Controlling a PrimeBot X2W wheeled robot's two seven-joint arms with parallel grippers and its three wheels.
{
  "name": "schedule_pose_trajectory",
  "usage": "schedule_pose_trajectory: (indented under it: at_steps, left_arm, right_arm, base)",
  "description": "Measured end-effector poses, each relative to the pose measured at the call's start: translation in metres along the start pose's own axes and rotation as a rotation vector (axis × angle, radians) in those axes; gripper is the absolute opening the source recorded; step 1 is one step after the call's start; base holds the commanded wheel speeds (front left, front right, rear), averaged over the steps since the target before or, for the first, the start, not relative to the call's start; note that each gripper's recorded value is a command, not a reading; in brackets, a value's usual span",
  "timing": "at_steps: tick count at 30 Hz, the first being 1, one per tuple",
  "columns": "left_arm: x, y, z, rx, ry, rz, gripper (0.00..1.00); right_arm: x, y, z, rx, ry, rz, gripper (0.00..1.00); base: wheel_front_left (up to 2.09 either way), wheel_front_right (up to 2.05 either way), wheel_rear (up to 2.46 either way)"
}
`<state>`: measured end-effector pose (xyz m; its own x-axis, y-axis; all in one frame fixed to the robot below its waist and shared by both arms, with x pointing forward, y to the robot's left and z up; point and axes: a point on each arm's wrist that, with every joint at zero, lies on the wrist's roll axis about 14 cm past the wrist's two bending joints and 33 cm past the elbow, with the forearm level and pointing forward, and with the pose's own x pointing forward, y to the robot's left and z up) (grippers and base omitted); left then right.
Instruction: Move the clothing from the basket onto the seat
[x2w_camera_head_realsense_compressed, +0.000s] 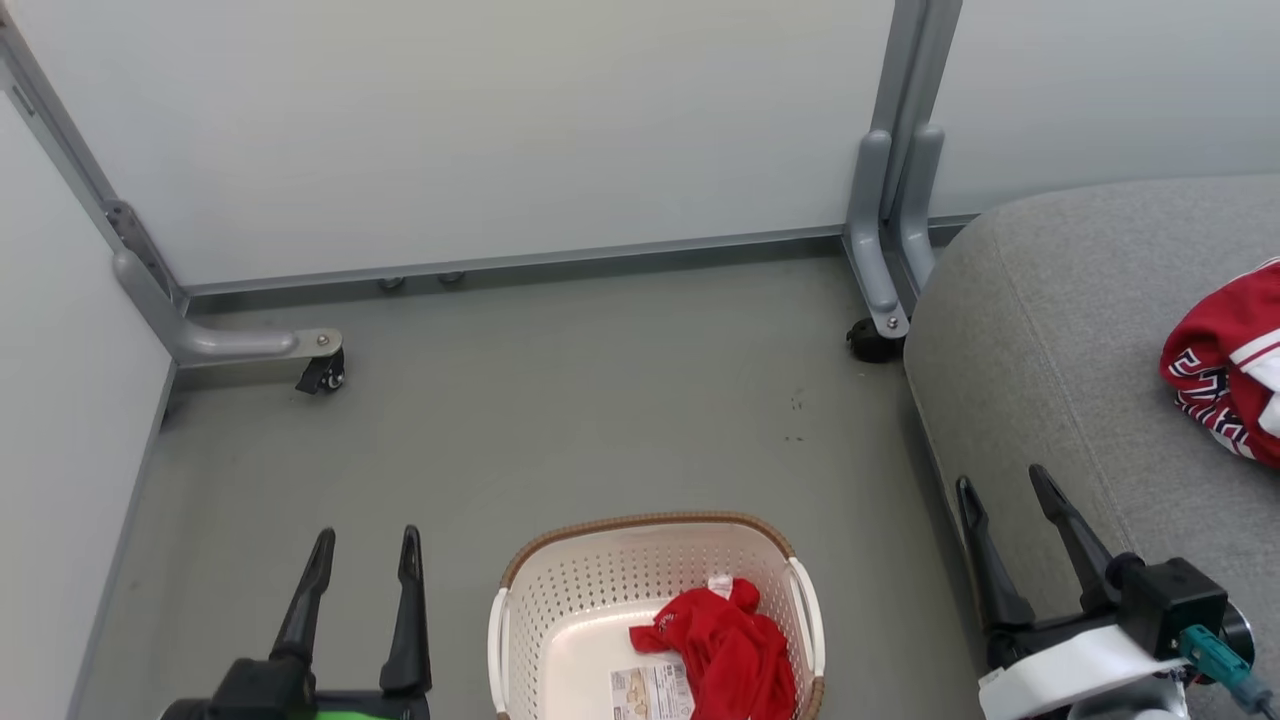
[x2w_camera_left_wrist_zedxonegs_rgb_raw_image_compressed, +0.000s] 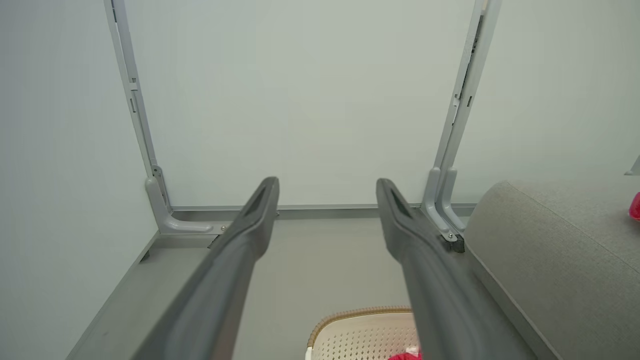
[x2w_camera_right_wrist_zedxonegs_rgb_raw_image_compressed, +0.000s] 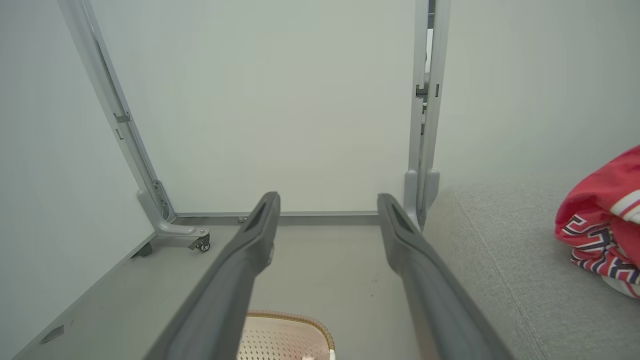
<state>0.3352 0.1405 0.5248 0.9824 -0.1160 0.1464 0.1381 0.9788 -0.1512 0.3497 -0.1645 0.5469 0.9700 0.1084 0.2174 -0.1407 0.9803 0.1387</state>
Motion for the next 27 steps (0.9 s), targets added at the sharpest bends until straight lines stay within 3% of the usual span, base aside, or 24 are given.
schedule_pose_trajectory:
  at_steps: [9, 27]
  left_arm:
    - [-0.028, -0.007, -0.018, 0.005, 0.065, -0.017, 1.0]
    - [-0.03, -0.014, -0.02, 0.006, 0.07, -0.035, 1.0]
  right_arm:
    - [-0.028, -0.003, -0.004, -0.014, 0.021, -0.02, 1.0]
    - [-0.034, 0.001, -0.009, -0.022, 0.042, -0.005, 1.0]
  base:
    - [0.0, 0.0, 0.0]
    - [0.0, 0.0, 0.0]
